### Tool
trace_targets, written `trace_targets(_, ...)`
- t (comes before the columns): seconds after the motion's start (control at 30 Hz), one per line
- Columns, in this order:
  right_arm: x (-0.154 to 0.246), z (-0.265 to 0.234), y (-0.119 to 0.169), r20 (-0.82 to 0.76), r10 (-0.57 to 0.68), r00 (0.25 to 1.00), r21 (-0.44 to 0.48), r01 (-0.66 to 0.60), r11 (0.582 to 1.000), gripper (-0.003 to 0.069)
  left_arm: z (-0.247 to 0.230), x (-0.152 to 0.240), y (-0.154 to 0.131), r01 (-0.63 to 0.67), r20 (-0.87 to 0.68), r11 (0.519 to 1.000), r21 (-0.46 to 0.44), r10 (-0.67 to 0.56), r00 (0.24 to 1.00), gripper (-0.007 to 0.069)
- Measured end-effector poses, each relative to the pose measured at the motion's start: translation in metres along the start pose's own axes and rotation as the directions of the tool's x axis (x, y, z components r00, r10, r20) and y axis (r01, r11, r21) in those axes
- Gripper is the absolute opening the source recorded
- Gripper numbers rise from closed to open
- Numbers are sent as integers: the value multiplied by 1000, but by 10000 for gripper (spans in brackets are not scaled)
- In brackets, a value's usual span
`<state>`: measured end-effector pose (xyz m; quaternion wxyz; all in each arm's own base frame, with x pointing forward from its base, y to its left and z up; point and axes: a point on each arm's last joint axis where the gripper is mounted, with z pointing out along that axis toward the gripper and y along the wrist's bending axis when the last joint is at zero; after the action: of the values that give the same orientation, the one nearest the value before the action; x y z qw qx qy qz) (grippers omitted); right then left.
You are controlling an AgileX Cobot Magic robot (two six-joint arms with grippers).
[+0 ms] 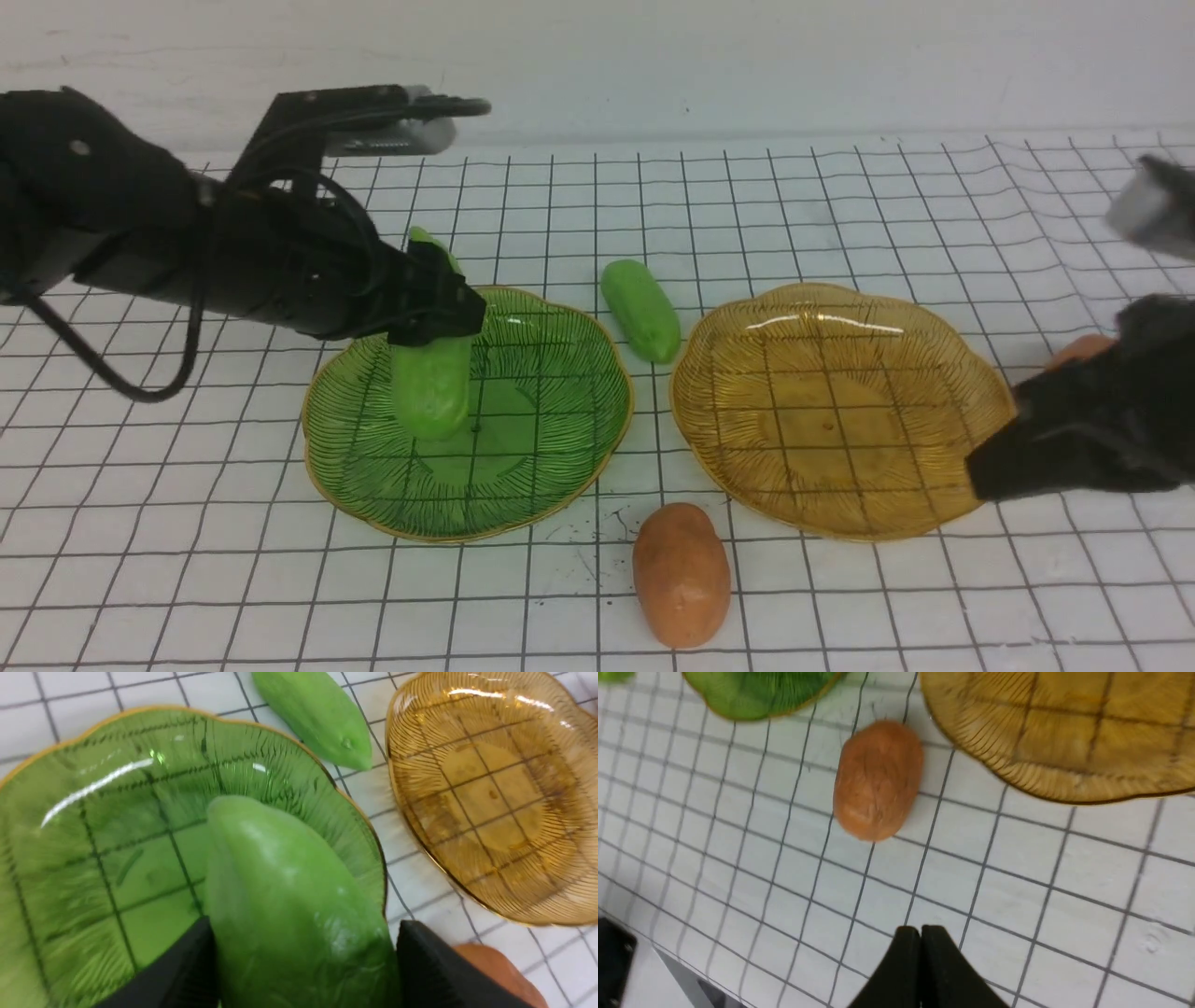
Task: Put different types of vegetables on the plate.
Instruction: 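Put the green cucumber next to the left plate into that plate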
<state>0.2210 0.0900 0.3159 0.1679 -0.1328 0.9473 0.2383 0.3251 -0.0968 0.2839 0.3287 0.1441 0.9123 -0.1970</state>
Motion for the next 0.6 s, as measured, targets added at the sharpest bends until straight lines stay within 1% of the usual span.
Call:
trace_targets(0.03, -1, 3, 1, -2, -2, 1000, 3, 2, 1000, -7, 1, -1, 0, -1, 0, 1000, -2, 1, 1000, 419)
trace_targets(0.07, -2, 15, 9, -24, -31, 999, 14, 32, 999, 1, 9, -2, 3, 4, -21, 1000, -8, -5, 1000, 428)
trace_targets(0.1, -3, 18, 11, -30, -39, 999, 17, 39, 999, 3, 12, -2, 5, 7, -30, 1000, -10, -8, 1000, 437)
trace_targets(0.17, -7, 43, 22, -49, -83, 995, 31, 85, 996, 48, 22, -1, 10, 6, -69, 1000, -23, -8, 998, 479)
trace_targets(0.23, -8, 52, 28, -44, -97, 994, 30, 99, 995, 74, 28, 3, 12, 11, -96, 999, -30, -14, 995, 510)
trace_targets(0.27, -12, 67, 32, -38, -101, 994, 30, 102, 994, 117, 33, 5, 15, 18, -115, 999, -37, -22, 993, 544)
trace_targets(0.3, -13, 72, 34, -29, -105, 994, 30, 106, 994, 142, 34, 6, 15, 21, -120, 999, -38, -25, 992, 553)
trace_targets(0.33, -15, 81, 35, -25, -107, 994, 32, 107, 994, 185, 36, 7, 16, 23, -126, 999, -40, -28, 992, 559)
trace_targets(0.4, -20, 93, 34, -5, -105, 994, 40, 105, 994, 259, 38, 7, 17, 22, -129, 999, -42, -27, 991, 563)
trace_targets(0.6, -27, 131, 25, -5, -32, 999, 50, 33, 998, 536, 36, 4, 15, 52, -140, 998, -34, -56, 989, 561)
